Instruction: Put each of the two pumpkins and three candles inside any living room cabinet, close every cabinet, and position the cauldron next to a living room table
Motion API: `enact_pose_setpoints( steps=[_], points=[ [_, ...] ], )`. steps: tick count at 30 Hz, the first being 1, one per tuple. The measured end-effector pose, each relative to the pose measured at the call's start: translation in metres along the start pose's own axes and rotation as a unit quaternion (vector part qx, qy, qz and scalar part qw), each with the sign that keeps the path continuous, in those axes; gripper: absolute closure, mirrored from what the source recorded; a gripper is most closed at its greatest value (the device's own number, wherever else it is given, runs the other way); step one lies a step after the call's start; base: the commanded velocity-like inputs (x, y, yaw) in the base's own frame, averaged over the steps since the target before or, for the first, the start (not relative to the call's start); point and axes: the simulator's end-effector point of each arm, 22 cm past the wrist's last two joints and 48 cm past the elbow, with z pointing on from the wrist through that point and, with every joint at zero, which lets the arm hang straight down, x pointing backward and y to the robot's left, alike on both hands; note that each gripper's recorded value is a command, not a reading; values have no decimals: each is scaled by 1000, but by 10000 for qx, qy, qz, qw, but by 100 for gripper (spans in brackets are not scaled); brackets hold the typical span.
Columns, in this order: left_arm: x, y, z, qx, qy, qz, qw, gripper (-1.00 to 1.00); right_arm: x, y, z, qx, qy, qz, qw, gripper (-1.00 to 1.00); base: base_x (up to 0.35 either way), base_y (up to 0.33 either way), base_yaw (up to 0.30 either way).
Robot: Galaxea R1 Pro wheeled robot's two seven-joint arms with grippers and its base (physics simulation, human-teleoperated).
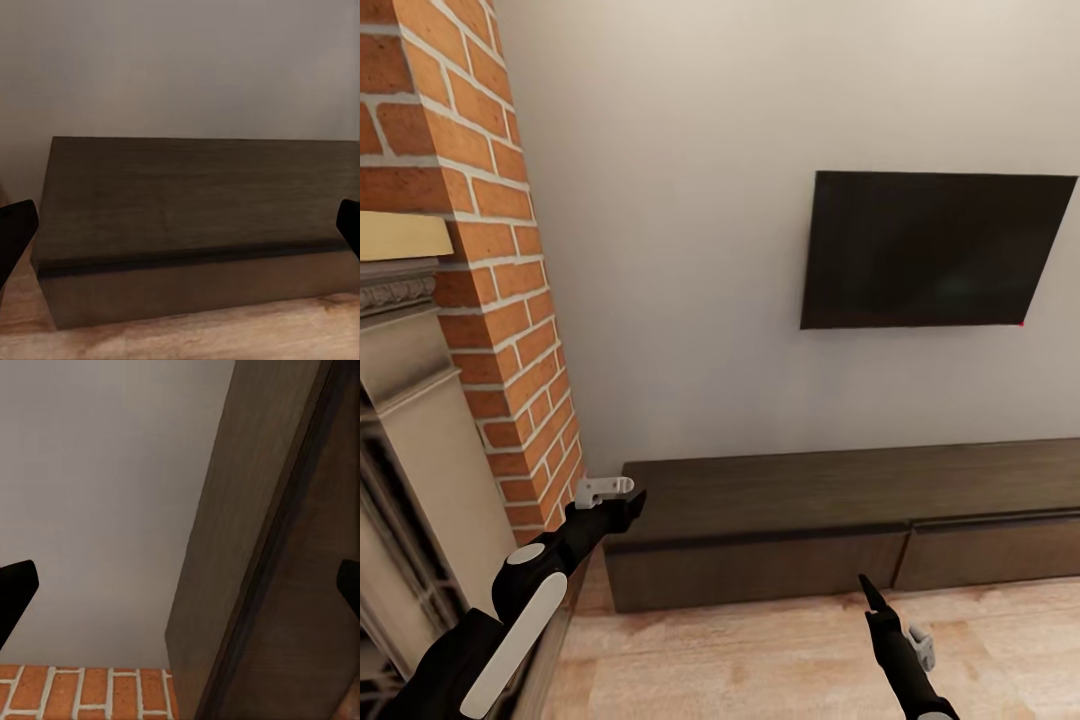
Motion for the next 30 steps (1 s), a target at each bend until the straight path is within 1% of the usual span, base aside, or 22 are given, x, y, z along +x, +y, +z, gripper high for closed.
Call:
enact_pose_setpoints(
  steps=[10,13,19,30],
  points=[
    [18,2,4,3,0,2,10000,-100,8,-15,2,-37,52,-99,9999,-100,0,0,0],
    [24,3,5,4,0,1,10000,-100,10,-19,3,-74,58,-84,9999,-100,0,0,0],
    [35,5,8,-1,-3,1,10000,-100,11,-22,2,-293,67,-40,9995,-100,0,0,0],
    [56,8,12,-4,-6,2,10000,-100,14,-42,1,-361,34,-2,9993,-100,0,0,0]
  ],
)
